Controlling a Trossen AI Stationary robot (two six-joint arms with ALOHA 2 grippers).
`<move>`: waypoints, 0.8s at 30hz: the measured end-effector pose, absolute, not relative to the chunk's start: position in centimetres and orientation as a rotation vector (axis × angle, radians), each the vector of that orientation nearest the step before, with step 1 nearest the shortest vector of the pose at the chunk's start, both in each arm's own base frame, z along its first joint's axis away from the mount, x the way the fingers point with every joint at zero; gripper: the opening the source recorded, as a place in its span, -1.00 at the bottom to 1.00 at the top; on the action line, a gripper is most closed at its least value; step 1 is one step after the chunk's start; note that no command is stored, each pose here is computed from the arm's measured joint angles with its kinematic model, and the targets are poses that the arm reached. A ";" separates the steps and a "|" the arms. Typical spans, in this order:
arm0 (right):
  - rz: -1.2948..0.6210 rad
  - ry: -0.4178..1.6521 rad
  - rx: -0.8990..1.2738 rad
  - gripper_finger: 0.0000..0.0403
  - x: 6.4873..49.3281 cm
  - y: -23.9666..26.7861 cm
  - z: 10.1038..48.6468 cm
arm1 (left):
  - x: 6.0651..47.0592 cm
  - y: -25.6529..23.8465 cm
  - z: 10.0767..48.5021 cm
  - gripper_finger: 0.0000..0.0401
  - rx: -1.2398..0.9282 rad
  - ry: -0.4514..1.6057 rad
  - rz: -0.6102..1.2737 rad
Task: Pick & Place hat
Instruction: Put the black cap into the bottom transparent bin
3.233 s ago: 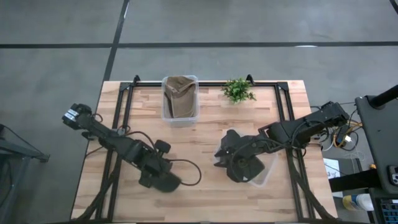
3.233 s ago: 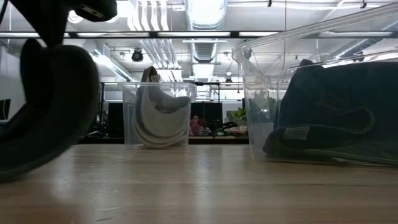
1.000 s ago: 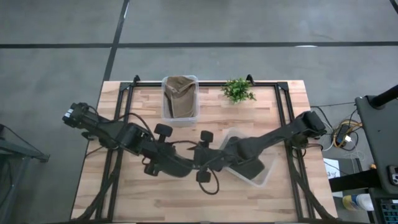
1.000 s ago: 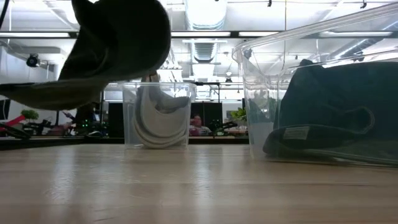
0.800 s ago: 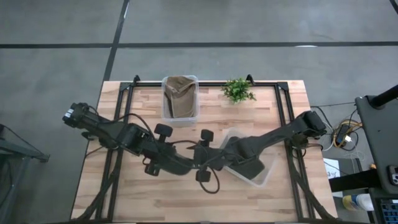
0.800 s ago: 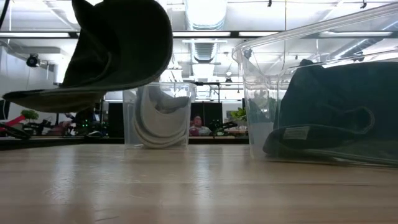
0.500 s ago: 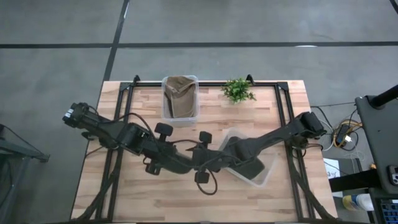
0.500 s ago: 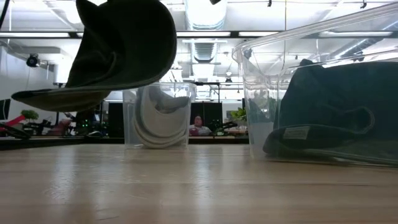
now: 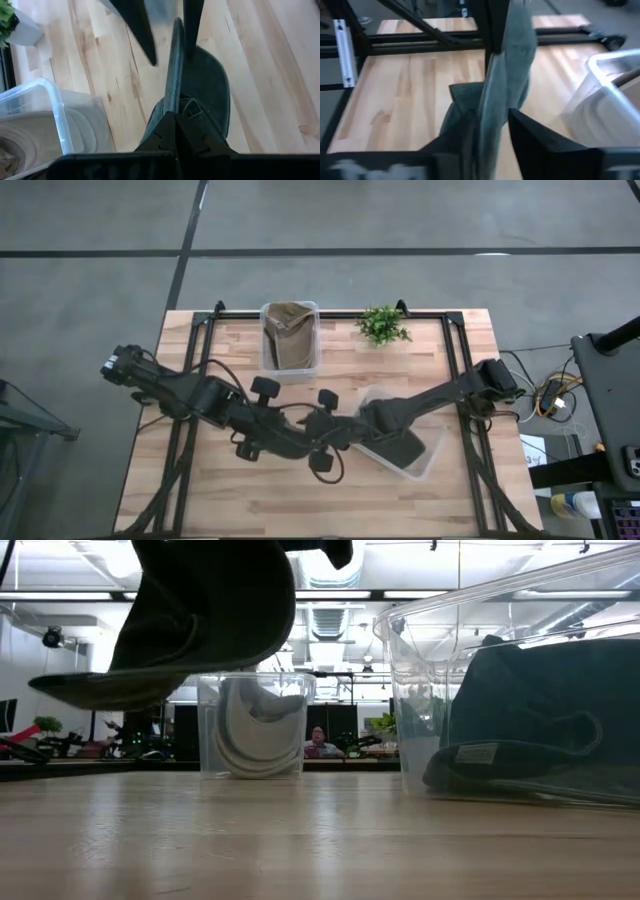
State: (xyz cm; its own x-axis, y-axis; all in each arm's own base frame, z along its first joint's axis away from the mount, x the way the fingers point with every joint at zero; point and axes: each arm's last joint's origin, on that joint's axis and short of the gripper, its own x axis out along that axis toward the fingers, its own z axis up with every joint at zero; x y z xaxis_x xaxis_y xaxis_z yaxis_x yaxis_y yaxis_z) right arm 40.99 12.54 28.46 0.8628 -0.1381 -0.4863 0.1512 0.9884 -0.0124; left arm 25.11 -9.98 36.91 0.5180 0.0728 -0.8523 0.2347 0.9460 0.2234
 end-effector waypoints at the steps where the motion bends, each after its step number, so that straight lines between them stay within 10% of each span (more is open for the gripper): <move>1: -0.140 0.517 0.046 -0.48 41.0 12.4 28.4 | 25.1 -10.0 37.1 -1.00 0.328 1.019 -0.099; 6: -0.137 0.561 0.081 -0.90 41.0 11.8 28.0 | 25.1 -10.0 38.0 -1.00 0.316 0.983 -0.098; 24: -0.212 0.677 0.143 -0.95 39.2 10.5 32.5 | 25.2 -10.2 39.7 -1.00 0.215 0.909 -0.134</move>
State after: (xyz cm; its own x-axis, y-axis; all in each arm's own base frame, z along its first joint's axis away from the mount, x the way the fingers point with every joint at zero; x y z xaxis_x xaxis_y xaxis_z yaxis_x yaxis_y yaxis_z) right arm 39.17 10.55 32.47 0.7593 -0.1479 -0.6337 0.2404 0.9687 0.0619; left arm 25.19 -10.18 39.72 0.6084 -0.0241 -0.7932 0.2052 0.9703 0.1278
